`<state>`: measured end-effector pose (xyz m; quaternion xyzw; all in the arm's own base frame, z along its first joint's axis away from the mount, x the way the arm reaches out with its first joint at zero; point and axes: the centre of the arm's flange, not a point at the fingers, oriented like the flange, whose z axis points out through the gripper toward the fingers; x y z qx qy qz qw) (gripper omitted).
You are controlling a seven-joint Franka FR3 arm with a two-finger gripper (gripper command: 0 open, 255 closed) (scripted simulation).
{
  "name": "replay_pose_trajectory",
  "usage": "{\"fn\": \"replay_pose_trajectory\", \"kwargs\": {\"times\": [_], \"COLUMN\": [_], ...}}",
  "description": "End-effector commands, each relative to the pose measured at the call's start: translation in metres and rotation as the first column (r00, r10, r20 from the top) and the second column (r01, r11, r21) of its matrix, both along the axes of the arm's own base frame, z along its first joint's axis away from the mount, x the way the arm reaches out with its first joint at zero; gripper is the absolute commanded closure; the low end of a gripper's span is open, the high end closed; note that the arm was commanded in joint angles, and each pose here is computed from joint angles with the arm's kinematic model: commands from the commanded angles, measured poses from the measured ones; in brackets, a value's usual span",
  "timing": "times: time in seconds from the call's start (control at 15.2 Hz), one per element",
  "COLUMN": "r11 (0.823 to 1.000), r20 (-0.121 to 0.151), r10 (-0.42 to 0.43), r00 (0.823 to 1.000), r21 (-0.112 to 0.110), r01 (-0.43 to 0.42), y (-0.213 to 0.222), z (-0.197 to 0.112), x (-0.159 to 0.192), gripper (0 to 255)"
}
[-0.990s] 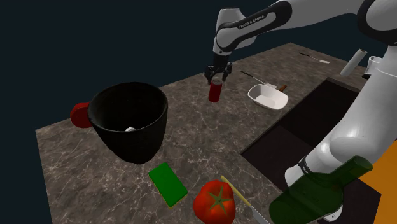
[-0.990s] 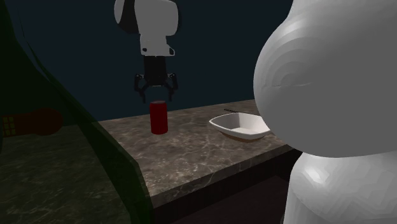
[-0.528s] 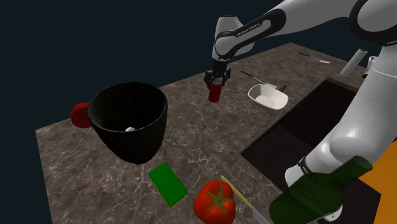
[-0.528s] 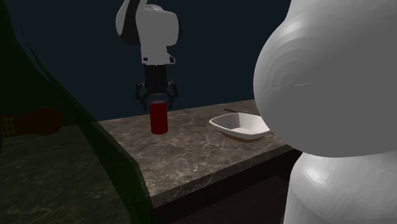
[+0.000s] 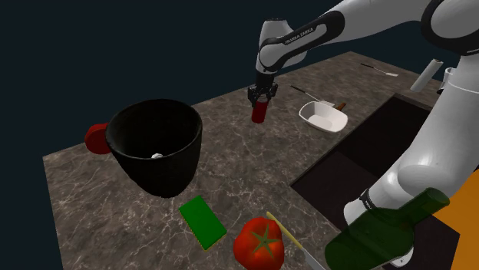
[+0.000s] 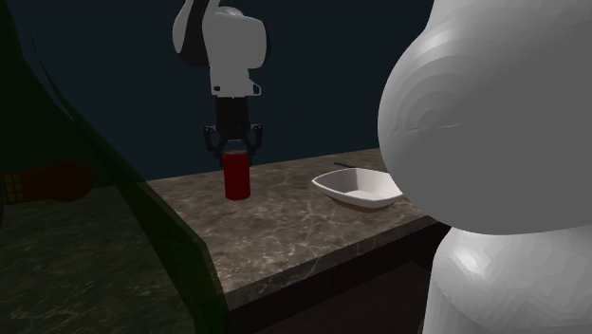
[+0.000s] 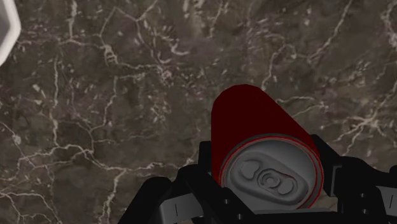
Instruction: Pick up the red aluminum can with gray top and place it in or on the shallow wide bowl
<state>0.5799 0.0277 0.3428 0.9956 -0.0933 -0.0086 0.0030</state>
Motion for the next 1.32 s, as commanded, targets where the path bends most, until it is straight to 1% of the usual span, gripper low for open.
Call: {"fn": "replay_pose_trajectory", "kwargs": {"times": [0.0, 0.4, 1.25], "r11": [1.000, 1.000, 1.000], "r20": [-0.001, -0.001, -0.001], "r10": [0.000, 0.000, 0.000], "r00": [1.000, 1.000, 1.000], "r21": [0.000, 0.000, 0.000], "r01": [0.000, 0.000, 0.000], "y": [0.000, 0.000, 0.000], "z": [-0.001, -0.001, 0.068], "x": [0.000, 0.000, 0.000], "gripper": [255, 255, 255]}}
